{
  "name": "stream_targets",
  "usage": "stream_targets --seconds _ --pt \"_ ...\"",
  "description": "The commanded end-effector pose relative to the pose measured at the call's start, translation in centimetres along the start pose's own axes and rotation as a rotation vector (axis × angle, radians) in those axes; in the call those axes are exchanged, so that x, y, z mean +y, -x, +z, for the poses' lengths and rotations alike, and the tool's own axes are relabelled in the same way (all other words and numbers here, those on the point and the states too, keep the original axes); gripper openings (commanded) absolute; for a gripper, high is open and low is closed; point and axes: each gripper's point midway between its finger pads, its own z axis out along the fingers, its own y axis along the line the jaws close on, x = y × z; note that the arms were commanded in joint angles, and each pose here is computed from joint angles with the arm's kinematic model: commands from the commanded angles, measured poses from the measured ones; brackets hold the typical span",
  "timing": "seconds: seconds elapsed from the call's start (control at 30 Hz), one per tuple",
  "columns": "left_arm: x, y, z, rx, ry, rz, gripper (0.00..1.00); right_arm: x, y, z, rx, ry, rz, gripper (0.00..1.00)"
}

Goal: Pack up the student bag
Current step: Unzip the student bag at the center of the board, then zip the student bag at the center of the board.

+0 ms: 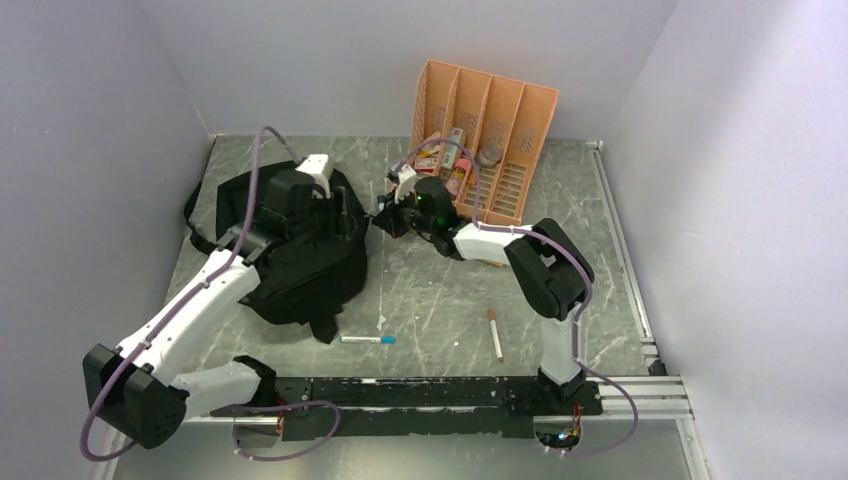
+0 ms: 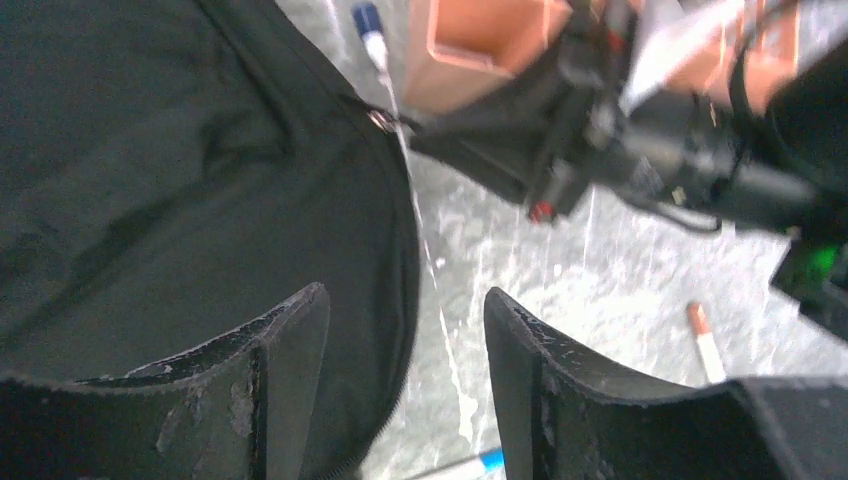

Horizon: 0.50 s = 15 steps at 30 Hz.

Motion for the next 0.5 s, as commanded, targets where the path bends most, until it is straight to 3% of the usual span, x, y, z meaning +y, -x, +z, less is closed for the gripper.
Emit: stream_targets --seconds 0.0,0.17,0.47 --pt "1.3 3.8 0.1 -0.105 -0.037 -0.189 0.62 2.5 4.3 -1.6 -0.14 0.098 0.035 0.0" --pt "3.9 3.6 3.8 -0.027 0.035 -0.28 0.61 3.1 4.4 -2.3 -0.141 0.117 0.032 0.0" --pt "2.1 3.3 10.3 0.09 -0.027 -0.361 0.6 3.2 3.7 -2.5 -0.131 0.126 0.03 0.0"
